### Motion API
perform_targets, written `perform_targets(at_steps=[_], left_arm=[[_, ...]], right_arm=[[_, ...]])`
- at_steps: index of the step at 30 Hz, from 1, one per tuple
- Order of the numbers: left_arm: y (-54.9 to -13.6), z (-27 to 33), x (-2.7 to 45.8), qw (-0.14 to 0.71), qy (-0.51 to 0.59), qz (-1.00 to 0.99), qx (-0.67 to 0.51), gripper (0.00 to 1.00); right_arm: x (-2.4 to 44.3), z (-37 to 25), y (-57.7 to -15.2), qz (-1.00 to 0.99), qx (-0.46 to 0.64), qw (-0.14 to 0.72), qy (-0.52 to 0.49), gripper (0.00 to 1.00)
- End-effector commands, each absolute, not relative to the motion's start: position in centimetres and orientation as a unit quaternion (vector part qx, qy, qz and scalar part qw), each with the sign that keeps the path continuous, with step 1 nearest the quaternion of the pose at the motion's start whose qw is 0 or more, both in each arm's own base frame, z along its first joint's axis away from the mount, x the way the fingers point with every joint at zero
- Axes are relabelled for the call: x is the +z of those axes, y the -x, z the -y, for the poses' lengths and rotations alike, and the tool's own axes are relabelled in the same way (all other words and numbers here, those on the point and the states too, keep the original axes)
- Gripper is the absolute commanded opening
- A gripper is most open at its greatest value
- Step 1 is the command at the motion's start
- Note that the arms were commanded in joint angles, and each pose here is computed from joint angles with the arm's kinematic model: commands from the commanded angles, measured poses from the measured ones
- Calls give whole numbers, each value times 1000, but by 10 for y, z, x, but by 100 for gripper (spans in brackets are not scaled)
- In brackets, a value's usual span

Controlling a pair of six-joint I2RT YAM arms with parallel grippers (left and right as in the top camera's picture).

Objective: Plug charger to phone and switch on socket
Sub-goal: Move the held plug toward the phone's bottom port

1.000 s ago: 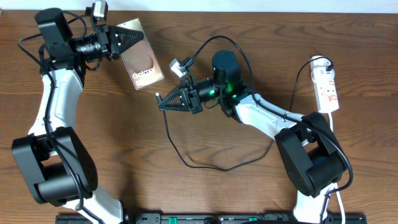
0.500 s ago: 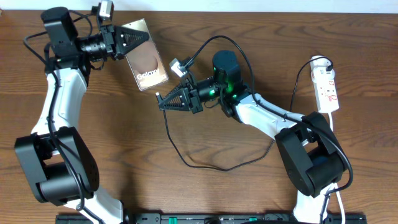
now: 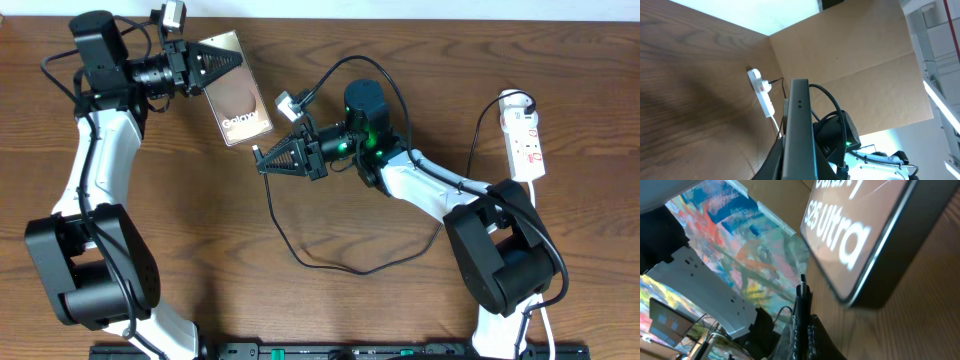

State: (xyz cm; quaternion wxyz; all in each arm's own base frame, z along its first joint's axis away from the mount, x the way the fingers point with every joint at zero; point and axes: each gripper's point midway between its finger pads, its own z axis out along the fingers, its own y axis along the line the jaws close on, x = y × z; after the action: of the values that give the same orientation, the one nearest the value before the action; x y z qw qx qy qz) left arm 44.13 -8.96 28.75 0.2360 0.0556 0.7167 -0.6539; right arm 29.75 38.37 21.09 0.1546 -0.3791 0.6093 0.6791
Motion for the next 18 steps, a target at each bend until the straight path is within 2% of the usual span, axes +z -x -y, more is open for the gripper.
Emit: perform_targets(at_steps=[1,18], left_arm=[[-435,99,293,233,-84,-709,-660,7],[-435,99,293,237,-89,-709,-658,7]], right_arm=[[215,-384,-303,-609,675,172,379,1],[216,-377,-310,-614,675,176,370,1]])
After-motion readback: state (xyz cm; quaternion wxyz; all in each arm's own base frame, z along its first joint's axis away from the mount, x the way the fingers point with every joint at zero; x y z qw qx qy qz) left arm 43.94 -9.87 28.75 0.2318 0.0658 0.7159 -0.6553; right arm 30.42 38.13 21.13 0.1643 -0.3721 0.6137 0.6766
